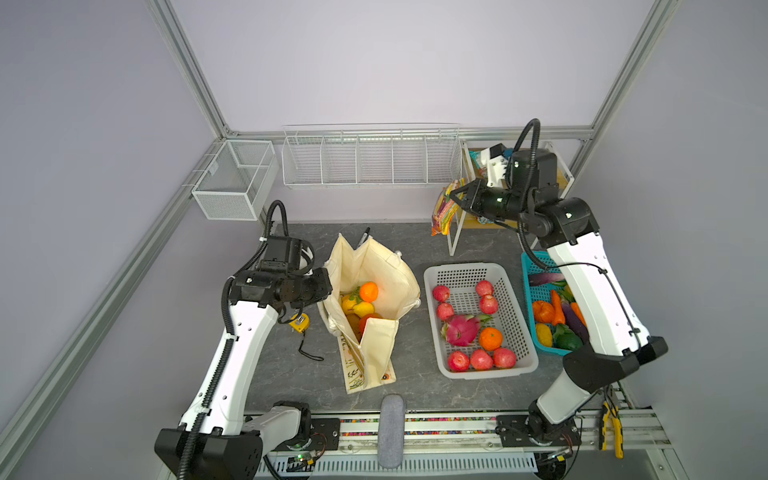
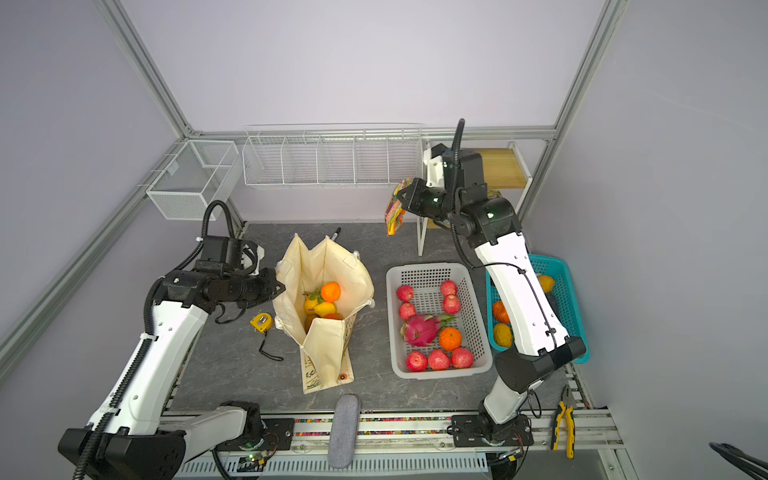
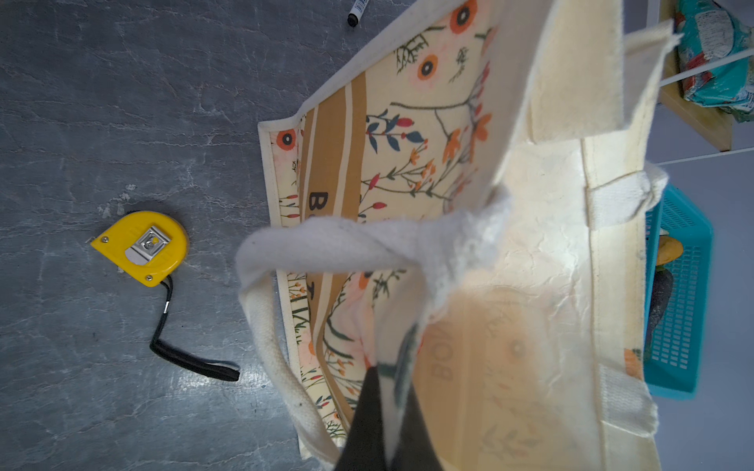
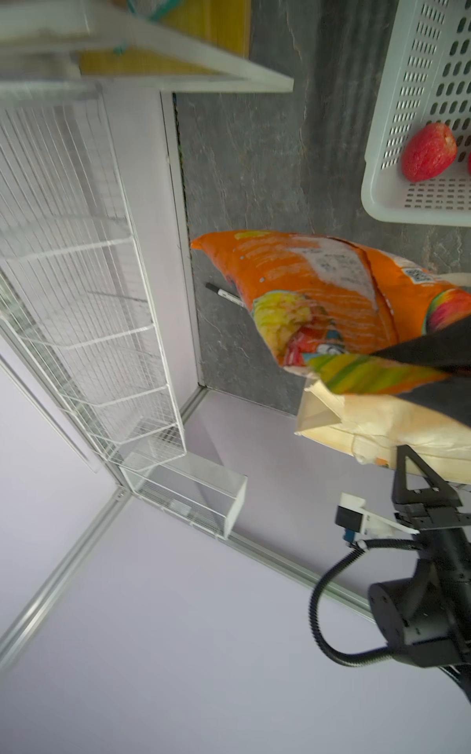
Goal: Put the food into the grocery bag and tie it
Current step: 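Lift the candy bag off the shelf and carry it toward the tote, then lower the candy bag into the tote with the right gripper, then open the right gripper and raise it back toward the shelf, then grasp the teal snack bag on the top shelf with the right gripper, then lift the teal snack bag off the shelf and carry it toward the tote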
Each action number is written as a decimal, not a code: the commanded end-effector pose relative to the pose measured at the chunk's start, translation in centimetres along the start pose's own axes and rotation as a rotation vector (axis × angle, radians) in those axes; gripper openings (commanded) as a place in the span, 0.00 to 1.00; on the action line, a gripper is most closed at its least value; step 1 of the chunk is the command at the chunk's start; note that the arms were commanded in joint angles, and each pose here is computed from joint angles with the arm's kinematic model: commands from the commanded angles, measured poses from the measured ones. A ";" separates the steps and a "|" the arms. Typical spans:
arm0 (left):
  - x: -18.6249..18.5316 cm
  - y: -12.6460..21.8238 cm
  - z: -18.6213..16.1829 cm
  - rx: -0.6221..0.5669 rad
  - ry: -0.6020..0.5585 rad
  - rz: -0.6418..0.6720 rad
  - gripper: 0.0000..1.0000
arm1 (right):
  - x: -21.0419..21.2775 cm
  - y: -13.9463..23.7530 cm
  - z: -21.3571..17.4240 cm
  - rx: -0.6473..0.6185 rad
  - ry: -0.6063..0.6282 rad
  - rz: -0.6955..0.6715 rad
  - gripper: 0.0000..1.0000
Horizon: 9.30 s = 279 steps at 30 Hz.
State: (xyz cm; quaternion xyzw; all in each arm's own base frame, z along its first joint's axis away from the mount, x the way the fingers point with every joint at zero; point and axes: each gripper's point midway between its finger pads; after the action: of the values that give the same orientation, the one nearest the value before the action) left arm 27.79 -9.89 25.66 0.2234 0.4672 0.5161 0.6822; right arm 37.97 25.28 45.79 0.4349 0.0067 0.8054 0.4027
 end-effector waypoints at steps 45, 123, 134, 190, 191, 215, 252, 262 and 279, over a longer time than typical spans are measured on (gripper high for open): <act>-1.2 1.4 0.3 -0.001 0.028 -0.040 0.00 | 6.6 -14.6 -27.1 0.683 0.371 0.247 0.07; -1.6 1.8 0.9 -0.063 0.088 -0.066 0.00 | -2.1 2.6 11.1 -0.409 0.281 -0.102 0.87; -1.7 1.4 1.3 -0.061 0.084 -0.075 0.00 | -12.9 9.3 18.3 -0.582 -0.108 -0.204 0.80; -1.9 1.7 3.0 -0.080 0.093 -0.051 0.00 | -26.3 -2.4 20.3 -0.432 -0.507 -0.152 0.72; -1.9 1.8 3.0 -0.082 0.094 -0.050 0.00 | -26.3 -2.6 20.2 -0.427 -0.506 -0.149 0.72; -1.9 2.4 2.6 -0.090 0.089 -0.049 0.00 | -25.2 -3.3 20.5 -0.465 -0.504 -0.140 0.18; -2.3 2.0 2.0 -0.065 0.083 -0.083 0.00 | -8.9 9.7 20.8 -0.606 0.019 -0.066 0.07; -2.4 1.6 2.1 -0.056 0.084 -0.093 0.00 | -3.3 8.3 16.3 -0.505 0.197 0.000 0.07; -2.9 1.4 2.9 -0.066 0.091 -0.108 0.00 | 5.8 -2.1 -1.2 -0.051 0.322 0.193 0.07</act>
State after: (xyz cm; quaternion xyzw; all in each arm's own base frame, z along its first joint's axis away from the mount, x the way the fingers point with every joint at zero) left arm 28.87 -10.89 27.74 0.1694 0.5059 0.5122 0.6730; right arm 38.22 29.11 48.12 0.3068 0.0002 0.8824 0.3568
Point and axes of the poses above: each gripper's point midway between its finger pads, its own y axis back along the fingers, its own x axis along the line the jaws close on, z = x × y, and after that the axes turned 5 degrees about -y, right-handed
